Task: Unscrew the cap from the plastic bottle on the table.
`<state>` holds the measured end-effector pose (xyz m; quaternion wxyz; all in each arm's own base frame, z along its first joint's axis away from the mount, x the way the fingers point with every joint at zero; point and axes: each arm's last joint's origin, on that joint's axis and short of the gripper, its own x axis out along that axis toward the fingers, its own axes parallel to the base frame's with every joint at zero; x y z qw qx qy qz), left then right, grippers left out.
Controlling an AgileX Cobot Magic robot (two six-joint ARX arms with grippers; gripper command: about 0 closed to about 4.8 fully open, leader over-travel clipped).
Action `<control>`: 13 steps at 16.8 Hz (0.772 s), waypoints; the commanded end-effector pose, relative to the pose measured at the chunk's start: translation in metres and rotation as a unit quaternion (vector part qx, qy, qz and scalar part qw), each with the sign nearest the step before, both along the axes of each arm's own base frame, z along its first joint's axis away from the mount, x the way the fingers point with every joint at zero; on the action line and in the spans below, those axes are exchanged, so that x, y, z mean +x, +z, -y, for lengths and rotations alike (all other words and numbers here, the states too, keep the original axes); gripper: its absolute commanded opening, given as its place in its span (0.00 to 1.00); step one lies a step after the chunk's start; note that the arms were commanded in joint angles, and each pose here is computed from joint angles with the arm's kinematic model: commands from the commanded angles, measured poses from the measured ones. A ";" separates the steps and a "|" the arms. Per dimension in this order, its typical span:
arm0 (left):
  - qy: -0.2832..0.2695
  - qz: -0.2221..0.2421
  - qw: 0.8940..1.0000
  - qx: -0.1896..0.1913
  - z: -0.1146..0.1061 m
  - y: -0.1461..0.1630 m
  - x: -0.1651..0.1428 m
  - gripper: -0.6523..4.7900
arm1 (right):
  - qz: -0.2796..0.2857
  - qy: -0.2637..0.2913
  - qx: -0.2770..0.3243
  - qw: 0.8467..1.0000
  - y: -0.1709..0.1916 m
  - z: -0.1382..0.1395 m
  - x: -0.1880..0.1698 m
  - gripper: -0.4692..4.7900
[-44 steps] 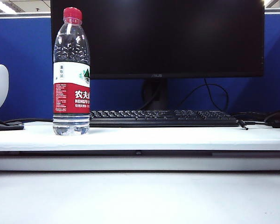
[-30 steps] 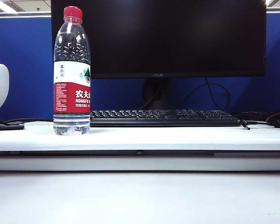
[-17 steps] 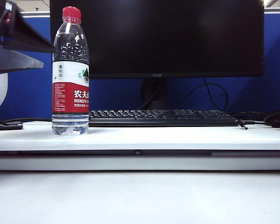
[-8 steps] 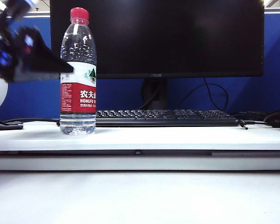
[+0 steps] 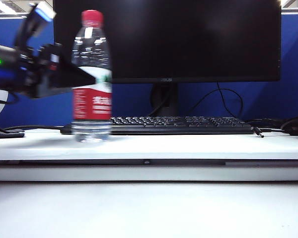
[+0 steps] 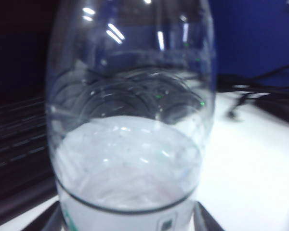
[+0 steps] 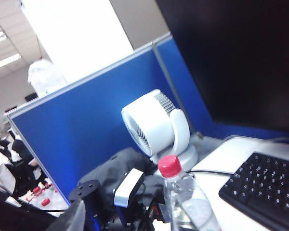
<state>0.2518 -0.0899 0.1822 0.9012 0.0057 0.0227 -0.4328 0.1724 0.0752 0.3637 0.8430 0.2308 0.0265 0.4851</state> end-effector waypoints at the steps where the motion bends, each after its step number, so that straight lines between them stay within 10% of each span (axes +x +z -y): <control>1: -0.020 0.028 0.999 -0.014 0.013 -0.004 0.002 0.76 | -0.004 0.001 -0.012 1.000 -0.001 -0.002 -0.001 0.53; 8: -0.060 0.044 0.997 -0.024 0.049 -0.017 0.004 0.77 | -0.073 -0.025 -0.128 0.989 -0.034 -0.008 0.008 0.53; 10: -0.041 0.058 0.997 -0.031 0.057 -0.010 0.009 1.00 | -0.076 -0.024 -0.130 0.988 -0.036 -0.009 0.009 0.53; 13: -0.041 0.065 0.996 -0.042 0.061 -0.002 0.013 1.00 | -0.067 -0.025 -0.136 0.988 -0.036 -0.009 0.009 0.53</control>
